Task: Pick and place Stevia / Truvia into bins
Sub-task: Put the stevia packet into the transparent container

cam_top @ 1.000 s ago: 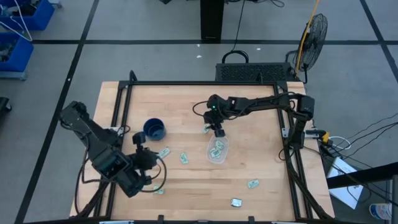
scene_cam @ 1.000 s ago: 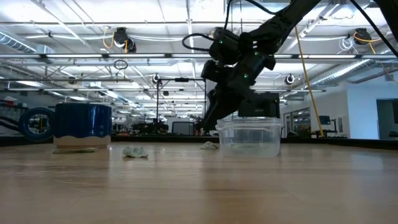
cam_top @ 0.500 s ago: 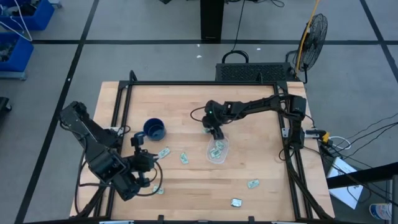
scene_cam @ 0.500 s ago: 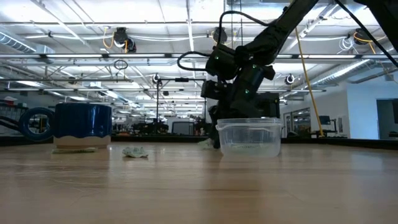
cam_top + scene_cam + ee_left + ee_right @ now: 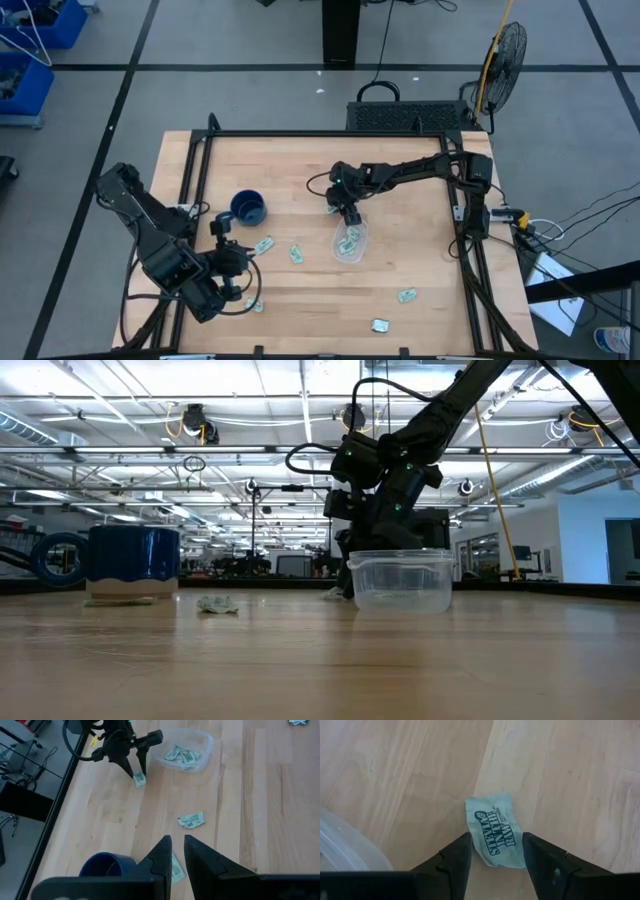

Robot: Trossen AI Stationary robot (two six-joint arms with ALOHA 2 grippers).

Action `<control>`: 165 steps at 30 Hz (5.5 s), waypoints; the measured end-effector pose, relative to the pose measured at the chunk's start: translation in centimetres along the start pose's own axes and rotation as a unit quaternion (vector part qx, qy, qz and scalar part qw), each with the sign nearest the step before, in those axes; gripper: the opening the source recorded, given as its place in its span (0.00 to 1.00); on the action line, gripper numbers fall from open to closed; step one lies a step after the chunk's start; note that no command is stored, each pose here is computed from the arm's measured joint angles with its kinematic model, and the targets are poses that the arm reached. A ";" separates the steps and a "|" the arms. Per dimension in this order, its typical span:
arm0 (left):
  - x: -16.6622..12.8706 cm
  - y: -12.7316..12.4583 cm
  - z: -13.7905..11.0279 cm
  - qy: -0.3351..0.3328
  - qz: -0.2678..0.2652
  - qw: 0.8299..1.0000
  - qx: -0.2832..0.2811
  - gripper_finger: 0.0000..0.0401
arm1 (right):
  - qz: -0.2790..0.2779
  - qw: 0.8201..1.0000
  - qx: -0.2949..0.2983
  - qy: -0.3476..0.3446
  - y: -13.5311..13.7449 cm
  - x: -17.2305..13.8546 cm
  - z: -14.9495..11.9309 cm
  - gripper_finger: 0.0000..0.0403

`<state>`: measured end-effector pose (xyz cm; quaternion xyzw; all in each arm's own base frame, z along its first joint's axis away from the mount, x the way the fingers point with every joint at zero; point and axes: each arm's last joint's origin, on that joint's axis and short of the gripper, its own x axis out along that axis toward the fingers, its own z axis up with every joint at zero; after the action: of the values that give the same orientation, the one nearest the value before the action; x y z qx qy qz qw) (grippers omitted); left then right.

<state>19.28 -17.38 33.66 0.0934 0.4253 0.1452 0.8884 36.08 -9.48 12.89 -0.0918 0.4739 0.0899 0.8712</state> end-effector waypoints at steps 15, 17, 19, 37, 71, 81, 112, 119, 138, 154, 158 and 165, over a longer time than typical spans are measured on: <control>0.0 0.0 0.0 0.000 0.000 1.000 -0.012 0.14 | -0.046 0.999 0.014 0.000 0.1 -1.2 0.8 0.18; 0.0 0.0 0.0 0.000 0.000 1.000 -0.013 0.14 | -0.078 0.997 0.003 0.010 0.5 -2.7 1.3 0.18; 0.0 0.0 0.0 0.000 -0.001 1.000 -0.013 0.14 | -0.085 0.996 -0.009 0.008 1.4 -4.7 2.1 0.19; 0.0 -0.5 0.5 -0.020 -0.021 0.998 -0.048 0.14 | -0.004 0.996 -0.086 0.008 17.7 -6.4 1.8 0.28; 1.3 -0.9 0.7 -0.040 -0.022 0.997 -0.056 0.14 | -0.016 0.997 -0.021 -0.073 13.6 -5.9 0.8 0.48; 7.5 0.7 -2.2 0.032 0.079 0.996 -0.041 0.14 | -0.028 0.976 -0.036 -0.213 14.4 -13.5 3.7 0.47; 14.3 3.8 0.0 0.076 -0.096 0.989 -0.081 0.14 | -0.002 0.970 0.087 -0.228 15.0 -15.2 -2.3 0.46; 15.3 2.0 -0.9 0.123 -0.095 0.980 -0.121 0.14 | -0.067 0.929 0.002 -0.363 13.7 -16.0 -1.0 0.46; 21.2 -2.7 -6.4 0.303 0.044 0.943 -0.129 0.14 | -0.117 0.911 -0.009 -0.396 11.8 -16.7 -0.8 0.46; 20.2 -1.3 -7.1 0.329 0.114 0.931 -0.109 0.14 | -0.093 0.926 0.030 -0.364 11.9 -16.2 -1.3 0.46; 20.4 -1.5 -6.9 0.320 0.097 0.937 -0.101 0.14 | -0.092 0.928 0.031 -0.360 11.9 -16.1 -1.3 0.46; 20.4 -1.5 -6.9 0.320 0.097 0.938 -0.095 0.14 | -0.085 0.927 0.049 -0.361 11.9 -16.1 -1.3 0.46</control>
<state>26.29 -11.60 14.13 -0.0020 0.6606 0.2922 0.6915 23.48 0.61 24.83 -0.0500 0.1212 0.0196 0.9912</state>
